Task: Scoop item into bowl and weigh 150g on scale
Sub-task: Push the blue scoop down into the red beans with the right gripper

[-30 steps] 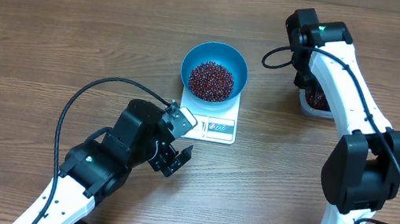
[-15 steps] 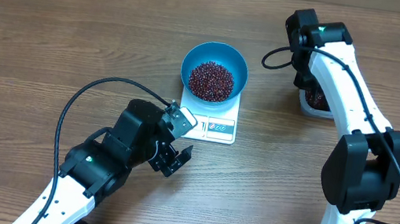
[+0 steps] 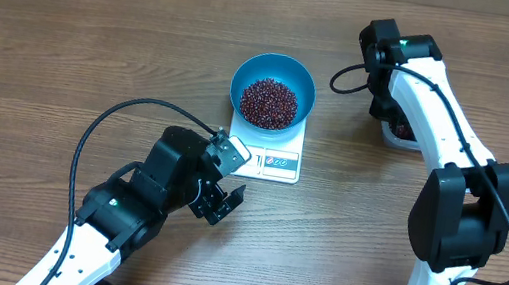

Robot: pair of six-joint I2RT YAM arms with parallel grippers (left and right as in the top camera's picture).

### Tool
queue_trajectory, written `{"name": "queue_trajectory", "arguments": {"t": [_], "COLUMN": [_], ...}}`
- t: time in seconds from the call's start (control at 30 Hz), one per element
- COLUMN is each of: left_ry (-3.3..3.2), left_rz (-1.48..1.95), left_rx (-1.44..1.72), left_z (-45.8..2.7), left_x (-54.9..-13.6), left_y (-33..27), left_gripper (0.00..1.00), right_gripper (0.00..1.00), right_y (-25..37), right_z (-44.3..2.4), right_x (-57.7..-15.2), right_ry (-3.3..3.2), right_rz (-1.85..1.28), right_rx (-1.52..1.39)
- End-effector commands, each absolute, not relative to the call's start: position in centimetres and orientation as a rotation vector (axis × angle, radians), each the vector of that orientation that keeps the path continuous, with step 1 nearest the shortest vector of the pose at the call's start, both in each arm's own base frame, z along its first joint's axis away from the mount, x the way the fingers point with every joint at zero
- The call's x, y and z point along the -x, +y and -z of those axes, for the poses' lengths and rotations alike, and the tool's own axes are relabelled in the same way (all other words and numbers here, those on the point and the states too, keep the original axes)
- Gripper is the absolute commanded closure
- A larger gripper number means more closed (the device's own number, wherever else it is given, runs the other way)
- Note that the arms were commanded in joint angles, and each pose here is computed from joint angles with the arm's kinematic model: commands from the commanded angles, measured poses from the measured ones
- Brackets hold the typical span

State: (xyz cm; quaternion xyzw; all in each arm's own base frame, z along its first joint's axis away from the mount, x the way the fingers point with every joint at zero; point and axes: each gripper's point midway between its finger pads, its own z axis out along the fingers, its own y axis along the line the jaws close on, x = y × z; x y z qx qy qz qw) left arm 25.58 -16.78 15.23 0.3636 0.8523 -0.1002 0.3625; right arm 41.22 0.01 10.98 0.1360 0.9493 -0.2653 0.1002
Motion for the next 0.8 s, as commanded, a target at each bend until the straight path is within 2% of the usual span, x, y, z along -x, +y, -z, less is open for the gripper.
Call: {"name": "queue_trajectory", "arguments": {"t": [0.0, 0.33, 0.53, 0.77], "left_ry": [2.199, 2.199, 2.199, 2.199], "left_rz": [0.274, 0.274, 0.274, 0.274], "left_rx": [-0.944, -0.944, -0.944, -0.944], "left_z": [-14.9, -14.9, -14.9, -14.9], "left_x": [-25.5, -25.5, -25.5, -25.5], "left_y": [-16.9, -16.9, -16.9, -16.9], "left_gripper": [0.0, 0.0, 0.0, 0.0], "right_gripper": [0.96, 0.96, 0.96, 0.96], "right_y": [1.2, 1.3, 1.2, 1.3], "right_z": [-10.0, -9.7, -9.2, -10.7], "right_x": [-41.1, -41.0, -41.5, -42.2], "right_ry": [2.869, 2.891, 2.922, 2.883], "right_rz": [0.669, 0.619, 0.444, 0.312], "right_rx": [-0.381, -0.404, -0.489, -0.533]}}
